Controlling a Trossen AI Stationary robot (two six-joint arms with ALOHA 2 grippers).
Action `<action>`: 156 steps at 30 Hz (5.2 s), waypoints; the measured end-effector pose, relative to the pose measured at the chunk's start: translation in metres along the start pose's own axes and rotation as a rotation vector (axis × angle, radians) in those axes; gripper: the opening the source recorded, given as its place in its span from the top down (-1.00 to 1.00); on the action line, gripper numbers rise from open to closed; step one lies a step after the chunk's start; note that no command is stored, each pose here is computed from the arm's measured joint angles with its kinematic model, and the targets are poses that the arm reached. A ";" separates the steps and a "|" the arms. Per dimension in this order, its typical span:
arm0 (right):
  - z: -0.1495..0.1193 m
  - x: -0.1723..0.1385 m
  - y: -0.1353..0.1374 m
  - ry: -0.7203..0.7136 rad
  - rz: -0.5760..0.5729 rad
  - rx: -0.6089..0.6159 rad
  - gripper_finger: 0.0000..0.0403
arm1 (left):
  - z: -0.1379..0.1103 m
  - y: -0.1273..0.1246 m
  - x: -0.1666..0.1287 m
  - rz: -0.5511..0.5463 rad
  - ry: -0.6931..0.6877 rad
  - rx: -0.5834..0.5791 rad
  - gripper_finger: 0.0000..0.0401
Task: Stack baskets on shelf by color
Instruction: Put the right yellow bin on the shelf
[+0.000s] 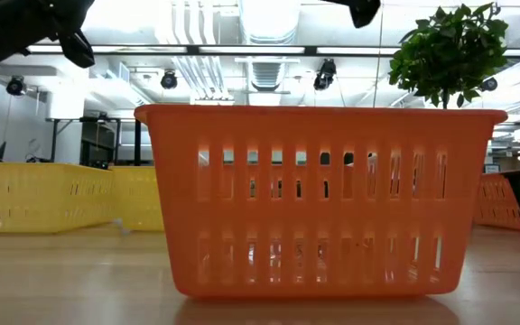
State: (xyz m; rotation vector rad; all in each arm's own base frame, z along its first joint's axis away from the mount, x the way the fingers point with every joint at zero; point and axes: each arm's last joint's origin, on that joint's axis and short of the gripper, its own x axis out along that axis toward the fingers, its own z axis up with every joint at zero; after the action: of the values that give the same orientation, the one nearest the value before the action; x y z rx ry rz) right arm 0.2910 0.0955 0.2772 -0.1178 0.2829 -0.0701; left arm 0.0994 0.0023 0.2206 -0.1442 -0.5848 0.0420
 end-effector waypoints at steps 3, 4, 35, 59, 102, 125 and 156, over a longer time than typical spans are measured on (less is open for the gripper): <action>0.009 0.013 0.004 0.102 -0.020 0.028 0.86 | 0.000 0.000 0.000 0.001 0.002 0.000 1.00; 0.012 0.017 0.005 0.129 -0.039 0.032 0.86 | 0.000 0.000 0.000 0.001 0.003 0.000 1.00; -0.031 0.185 0.021 0.550 0.148 0.085 -0.07 | 0.002 0.000 -0.001 0.001 -0.016 -0.001 1.00; -0.053 0.207 0.026 0.594 0.163 0.019 0.92 | 0.002 0.000 -0.001 0.002 -0.012 0.006 1.00; -0.023 0.225 -0.166 0.408 -0.250 -0.169 0.94 | 0.005 0.000 -0.001 0.003 -0.052 0.006 1.00; -0.035 0.230 -0.170 0.450 -0.197 -0.256 0.82 | 0.007 0.000 -0.001 0.003 -0.070 0.004 1.00; -0.015 0.157 -0.208 0.769 -0.215 -0.021 0.92 | 0.007 0.000 -0.001 0.003 -0.068 0.002 1.00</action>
State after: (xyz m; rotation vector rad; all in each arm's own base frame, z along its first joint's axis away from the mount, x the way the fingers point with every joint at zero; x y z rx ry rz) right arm 0.4262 -0.1260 0.2465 -0.1386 1.0389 -0.3285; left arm 0.0945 0.0027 0.2258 -0.1420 -0.6521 0.0508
